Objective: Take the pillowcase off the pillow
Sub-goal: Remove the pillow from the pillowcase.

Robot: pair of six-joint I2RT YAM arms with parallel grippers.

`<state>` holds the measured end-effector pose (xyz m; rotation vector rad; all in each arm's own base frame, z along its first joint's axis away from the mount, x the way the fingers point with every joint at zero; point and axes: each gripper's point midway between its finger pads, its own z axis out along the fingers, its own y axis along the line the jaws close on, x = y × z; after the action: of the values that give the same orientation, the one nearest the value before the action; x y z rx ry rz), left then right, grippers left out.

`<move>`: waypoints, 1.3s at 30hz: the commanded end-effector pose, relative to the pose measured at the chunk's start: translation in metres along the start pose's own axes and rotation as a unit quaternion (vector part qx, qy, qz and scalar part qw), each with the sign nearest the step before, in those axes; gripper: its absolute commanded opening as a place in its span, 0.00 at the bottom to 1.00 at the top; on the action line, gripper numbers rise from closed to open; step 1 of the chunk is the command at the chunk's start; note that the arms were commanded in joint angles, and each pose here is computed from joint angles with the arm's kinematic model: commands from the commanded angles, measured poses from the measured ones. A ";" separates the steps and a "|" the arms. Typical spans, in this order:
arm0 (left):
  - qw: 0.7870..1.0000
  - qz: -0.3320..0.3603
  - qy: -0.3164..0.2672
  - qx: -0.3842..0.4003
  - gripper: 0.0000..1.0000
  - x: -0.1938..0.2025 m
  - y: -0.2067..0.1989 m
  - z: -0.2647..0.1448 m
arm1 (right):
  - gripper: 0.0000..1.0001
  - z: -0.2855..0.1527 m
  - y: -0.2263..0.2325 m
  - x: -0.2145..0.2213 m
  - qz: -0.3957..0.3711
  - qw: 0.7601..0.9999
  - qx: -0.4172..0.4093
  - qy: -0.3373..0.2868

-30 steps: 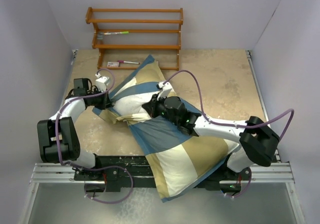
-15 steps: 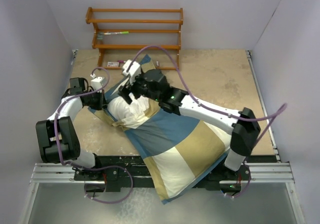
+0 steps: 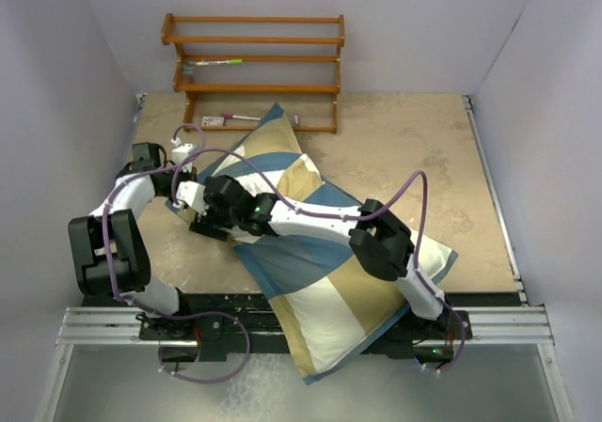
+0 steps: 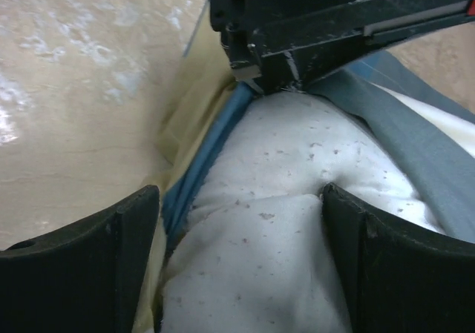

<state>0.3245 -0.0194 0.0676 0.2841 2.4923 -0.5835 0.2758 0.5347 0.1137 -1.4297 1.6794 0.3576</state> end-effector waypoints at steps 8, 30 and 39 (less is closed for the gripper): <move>1.000 0.018 -0.010 0.001 0.00 -0.017 0.012 -0.004 | 0.90 -0.043 -0.063 -0.060 -0.064 0.993 0.095 -0.035; 1.000 0.026 -0.014 0.004 0.00 -0.018 0.014 -0.018 | 0.00 0.032 -0.057 0.094 -0.016 0.984 0.092 0.154; 0.998 0.031 -0.039 -0.038 0.00 -0.034 0.040 -0.026 | 0.00 -0.112 -0.115 -0.069 0.173 0.958 0.099 -0.208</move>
<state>0.3214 -0.0159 0.0769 0.2928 2.4933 -0.6885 0.3213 0.4961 0.1332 -1.1909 1.7208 0.3431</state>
